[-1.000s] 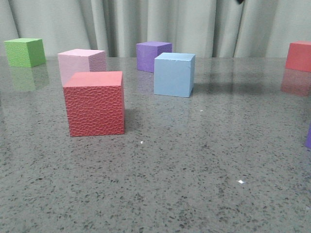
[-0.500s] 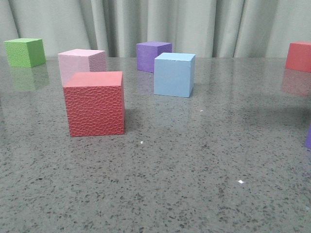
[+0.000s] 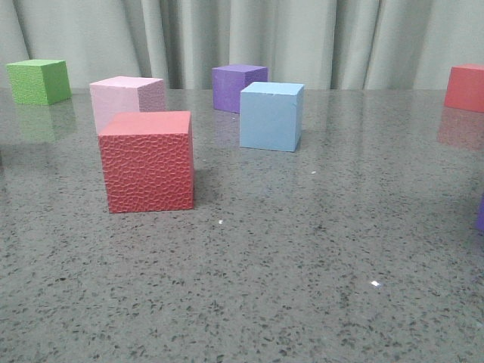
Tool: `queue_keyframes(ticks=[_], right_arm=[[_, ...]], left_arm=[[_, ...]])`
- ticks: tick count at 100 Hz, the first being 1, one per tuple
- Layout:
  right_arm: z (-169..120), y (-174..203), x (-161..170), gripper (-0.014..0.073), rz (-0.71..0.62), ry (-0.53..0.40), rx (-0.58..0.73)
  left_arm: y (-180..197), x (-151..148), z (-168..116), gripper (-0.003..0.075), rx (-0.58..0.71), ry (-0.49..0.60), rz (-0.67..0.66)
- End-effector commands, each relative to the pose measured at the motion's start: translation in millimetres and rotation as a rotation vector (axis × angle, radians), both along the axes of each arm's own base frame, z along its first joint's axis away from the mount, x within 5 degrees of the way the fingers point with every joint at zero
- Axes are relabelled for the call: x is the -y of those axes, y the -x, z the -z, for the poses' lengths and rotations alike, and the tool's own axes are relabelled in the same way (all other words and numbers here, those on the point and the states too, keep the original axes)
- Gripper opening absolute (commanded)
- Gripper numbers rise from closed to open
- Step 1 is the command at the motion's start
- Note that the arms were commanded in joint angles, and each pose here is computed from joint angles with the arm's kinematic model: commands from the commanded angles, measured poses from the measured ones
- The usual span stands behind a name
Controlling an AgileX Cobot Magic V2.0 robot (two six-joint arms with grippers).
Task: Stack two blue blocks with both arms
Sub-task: 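Grasp the second light blue cube with the left gripper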
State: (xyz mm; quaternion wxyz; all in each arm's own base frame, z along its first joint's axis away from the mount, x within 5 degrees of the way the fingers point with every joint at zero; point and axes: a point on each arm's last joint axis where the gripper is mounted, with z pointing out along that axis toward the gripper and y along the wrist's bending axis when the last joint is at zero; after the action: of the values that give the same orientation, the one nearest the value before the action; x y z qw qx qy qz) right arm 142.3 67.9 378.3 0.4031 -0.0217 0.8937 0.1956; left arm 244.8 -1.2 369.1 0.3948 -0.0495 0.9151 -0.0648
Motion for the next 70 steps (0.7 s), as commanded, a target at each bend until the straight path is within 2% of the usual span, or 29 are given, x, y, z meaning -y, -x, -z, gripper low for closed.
queue_keyframes(ticks=[1, 20, 70], right_arm=[[-14, -1, 1, 0.06, 0.002, -0.023, 0.107], [-14, -1, 1, 0.06, 0.002, -0.023, 0.107], [-14, -1, 1, 0.06, 0.002, -0.023, 0.107]], left_arm=[[-13, 1, -11, 0.0545, -0.006, 0.035, -0.012], [-43, 0, 7, 0.0545, -0.145, 0.047, -0.021], [-66, -3, 33, 0.0545, -0.248, 0.038, -0.05]])
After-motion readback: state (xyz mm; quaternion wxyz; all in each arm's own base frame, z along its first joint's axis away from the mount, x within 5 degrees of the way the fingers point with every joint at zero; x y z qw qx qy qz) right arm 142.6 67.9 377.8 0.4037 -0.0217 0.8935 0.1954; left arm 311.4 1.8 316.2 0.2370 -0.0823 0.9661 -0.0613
